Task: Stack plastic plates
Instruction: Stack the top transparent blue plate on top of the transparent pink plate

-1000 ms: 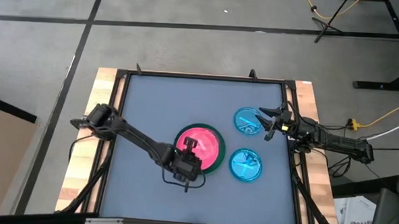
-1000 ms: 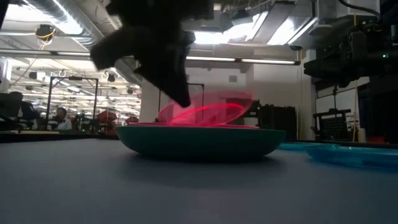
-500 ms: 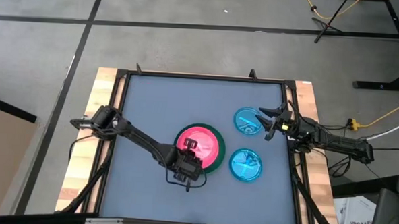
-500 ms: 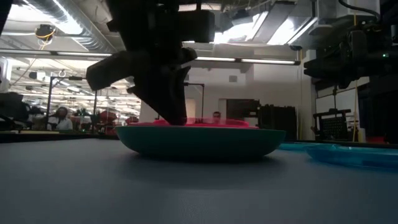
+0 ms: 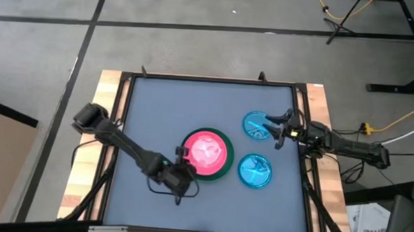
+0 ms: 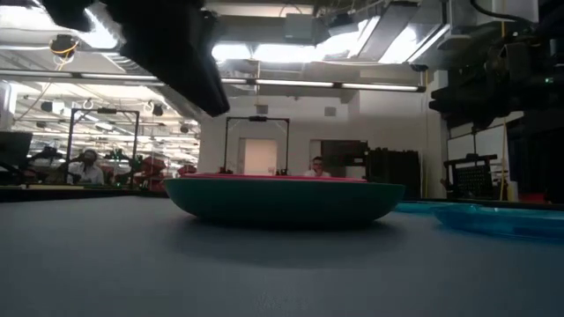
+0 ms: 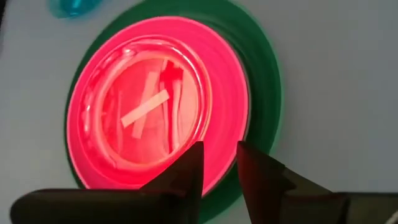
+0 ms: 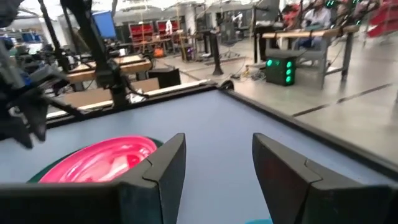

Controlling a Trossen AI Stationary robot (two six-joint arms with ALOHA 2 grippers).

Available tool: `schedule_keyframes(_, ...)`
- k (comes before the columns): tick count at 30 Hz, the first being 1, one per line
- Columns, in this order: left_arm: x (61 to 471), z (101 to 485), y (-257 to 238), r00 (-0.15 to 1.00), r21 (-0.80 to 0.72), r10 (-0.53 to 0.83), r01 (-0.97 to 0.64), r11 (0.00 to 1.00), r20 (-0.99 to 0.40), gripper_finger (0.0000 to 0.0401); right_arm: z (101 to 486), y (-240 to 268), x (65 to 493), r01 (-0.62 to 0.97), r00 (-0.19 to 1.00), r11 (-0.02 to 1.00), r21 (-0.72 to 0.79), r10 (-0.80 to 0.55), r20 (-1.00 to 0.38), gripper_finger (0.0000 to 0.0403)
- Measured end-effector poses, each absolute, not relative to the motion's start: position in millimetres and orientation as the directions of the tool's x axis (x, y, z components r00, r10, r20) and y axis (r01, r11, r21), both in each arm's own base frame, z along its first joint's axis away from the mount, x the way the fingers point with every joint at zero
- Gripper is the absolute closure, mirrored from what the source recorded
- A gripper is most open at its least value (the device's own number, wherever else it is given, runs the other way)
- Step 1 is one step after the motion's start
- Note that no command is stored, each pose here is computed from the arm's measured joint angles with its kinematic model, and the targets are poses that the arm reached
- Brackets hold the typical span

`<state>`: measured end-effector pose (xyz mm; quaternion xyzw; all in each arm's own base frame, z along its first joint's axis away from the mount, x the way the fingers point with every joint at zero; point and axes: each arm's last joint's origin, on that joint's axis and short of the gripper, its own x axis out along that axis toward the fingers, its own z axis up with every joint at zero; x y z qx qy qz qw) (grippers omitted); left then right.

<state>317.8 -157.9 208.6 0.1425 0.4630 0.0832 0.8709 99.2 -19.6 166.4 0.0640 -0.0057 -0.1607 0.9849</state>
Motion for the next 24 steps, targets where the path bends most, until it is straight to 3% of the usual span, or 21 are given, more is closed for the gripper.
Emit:
schedule_keyframes(12,274,167,-136,0.874,0.071,0.24,-0.232,0.97,-0.422,0.0312,163,-20,116,0.285,0.951,0.948,0.141,-0.262,-0.162,0.0226)
schedule_keyframes(16,265,156,-129,0.914,0.032,0.269,-0.273,0.962,-0.303,0.0312,155,-21,127,0.259,0.949,0.956,0.14,-0.225,-0.221,0.0226)
schedule_keyframes(24,256,150,-122,0.92,0.004,0.317,-0.325,0.946,-0.232,0.0312,148,-25,154,0.292,0.874,0.948,0.124,-0.212,-0.438,0.0226)
